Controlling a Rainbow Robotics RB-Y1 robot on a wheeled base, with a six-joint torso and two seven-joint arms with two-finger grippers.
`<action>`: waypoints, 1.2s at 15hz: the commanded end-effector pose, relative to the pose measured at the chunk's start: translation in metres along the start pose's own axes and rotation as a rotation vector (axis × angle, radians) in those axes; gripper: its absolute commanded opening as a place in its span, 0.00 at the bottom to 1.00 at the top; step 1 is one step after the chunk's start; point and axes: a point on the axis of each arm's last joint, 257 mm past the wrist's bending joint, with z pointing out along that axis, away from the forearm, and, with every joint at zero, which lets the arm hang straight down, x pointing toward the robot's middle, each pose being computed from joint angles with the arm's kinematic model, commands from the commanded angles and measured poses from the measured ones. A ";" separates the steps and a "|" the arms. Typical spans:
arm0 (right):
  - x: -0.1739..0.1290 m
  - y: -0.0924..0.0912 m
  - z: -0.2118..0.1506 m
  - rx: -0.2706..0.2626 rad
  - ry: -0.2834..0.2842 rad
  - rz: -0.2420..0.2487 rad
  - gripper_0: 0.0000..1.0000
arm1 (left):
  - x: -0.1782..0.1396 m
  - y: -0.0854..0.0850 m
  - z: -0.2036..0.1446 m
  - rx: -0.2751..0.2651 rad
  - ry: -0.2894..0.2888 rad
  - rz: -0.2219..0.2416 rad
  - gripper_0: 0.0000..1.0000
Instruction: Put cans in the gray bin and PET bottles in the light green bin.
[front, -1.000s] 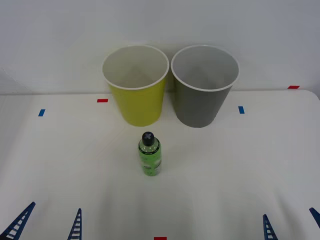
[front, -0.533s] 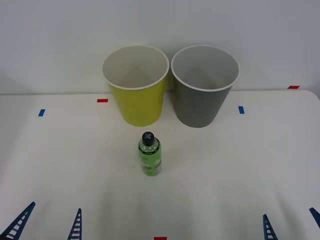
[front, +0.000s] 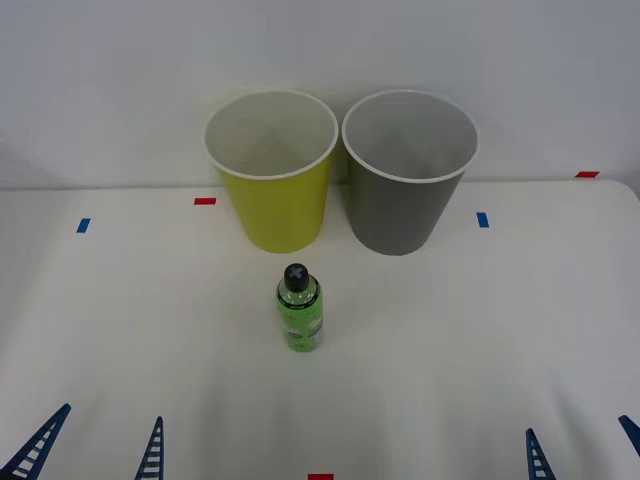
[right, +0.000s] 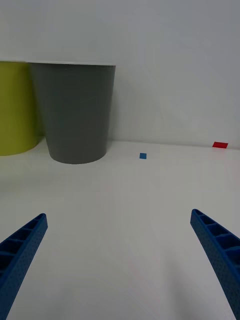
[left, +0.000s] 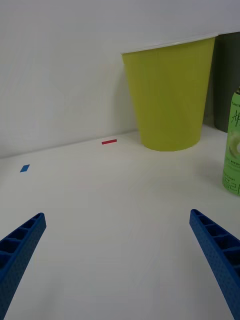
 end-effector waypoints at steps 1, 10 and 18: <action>0.000 0.000 0.000 0.000 0.000 0.000 1.00 | 0.000 0.000 0.000 0.000 0.000 0.000 1.00; 0.000 0.000 0.000 0.000 0.000 0.000 1.00 | 0.000 0.000 0.000 0.000 0.000 0.000 1.00; 0.000 0.000 0.000 0.000 0.000 0.000 1.00 | 0.013 -0.005 -0.003 0.015 -0.006 -0.029 1.00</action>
